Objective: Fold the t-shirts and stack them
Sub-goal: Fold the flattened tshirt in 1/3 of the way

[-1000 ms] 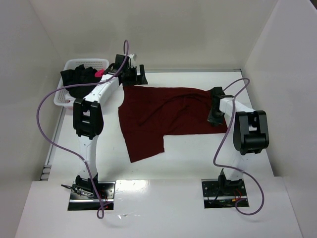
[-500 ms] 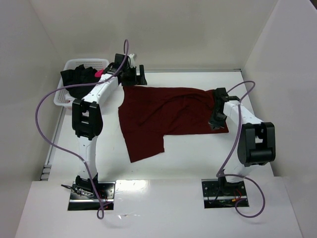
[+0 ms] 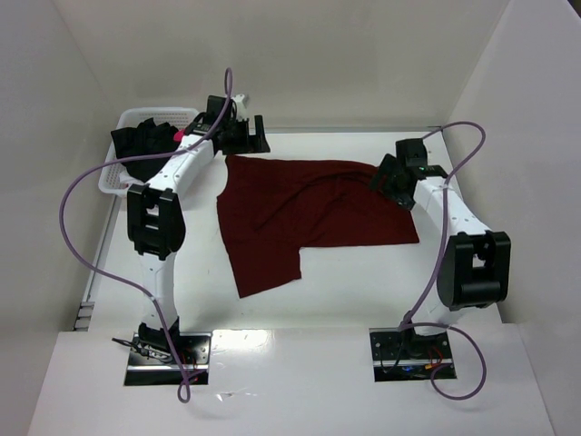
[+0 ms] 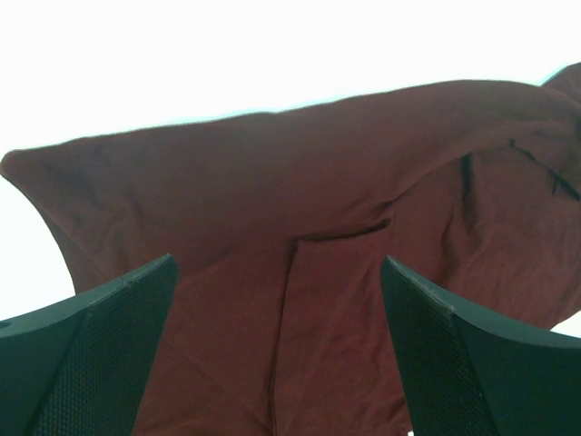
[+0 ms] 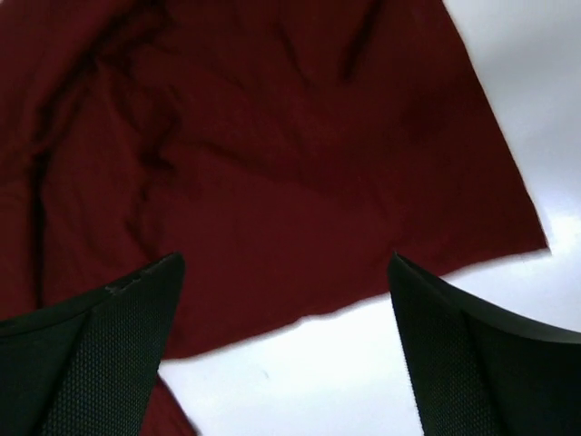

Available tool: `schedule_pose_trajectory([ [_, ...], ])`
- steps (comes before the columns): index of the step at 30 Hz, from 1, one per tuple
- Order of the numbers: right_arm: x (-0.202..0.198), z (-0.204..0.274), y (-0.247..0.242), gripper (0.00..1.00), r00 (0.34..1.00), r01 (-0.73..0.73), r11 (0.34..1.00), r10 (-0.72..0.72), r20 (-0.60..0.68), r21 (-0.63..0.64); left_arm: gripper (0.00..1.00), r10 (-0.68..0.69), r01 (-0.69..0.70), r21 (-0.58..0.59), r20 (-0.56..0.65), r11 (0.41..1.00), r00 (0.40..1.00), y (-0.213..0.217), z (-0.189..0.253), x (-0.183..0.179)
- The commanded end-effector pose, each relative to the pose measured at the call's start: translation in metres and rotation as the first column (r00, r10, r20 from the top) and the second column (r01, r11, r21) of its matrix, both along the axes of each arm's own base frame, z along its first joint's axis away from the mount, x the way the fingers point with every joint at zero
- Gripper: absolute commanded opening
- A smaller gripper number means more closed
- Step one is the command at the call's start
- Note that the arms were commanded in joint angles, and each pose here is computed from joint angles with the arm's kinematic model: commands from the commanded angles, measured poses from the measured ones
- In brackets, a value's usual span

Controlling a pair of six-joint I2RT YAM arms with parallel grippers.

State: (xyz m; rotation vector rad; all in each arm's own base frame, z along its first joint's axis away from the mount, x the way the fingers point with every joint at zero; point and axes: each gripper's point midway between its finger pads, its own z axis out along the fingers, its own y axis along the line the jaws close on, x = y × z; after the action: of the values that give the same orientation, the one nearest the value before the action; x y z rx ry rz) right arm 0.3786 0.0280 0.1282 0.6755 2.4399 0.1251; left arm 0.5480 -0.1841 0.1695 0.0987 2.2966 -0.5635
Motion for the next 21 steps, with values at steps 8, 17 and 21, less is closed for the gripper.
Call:
schedule_pose_trajectory([
  [8, 0.053, -0.017, 0.043, 0.0, 0.967, 0.116, 0.992, -0.126, 0.22, 0.058, 1.0, -0.007, 0.008, -0.013, 0.056, 1.0, 0.998, -0.001, 0.029, -0.01],
  [17, 0.027, -0.097, 0.06, 0.0, 0.995, 0.098, 0.995, -0.097, -0.015, 0.022, 1.0, -0.023, 0.024, -0.021, 0.034, 0.999, 0.999, -0.004, 0.018, -0.01],
  [21, 0.026, -0.118, 0.064, 0.0, 0.994, 0.08, 0.997, -0.079, -0.081, 0.014, 1.0, -0.031, 0.032, -0.026, 0.024, 0.999, 0.999, -0.005, 0.015, -0.013],
])
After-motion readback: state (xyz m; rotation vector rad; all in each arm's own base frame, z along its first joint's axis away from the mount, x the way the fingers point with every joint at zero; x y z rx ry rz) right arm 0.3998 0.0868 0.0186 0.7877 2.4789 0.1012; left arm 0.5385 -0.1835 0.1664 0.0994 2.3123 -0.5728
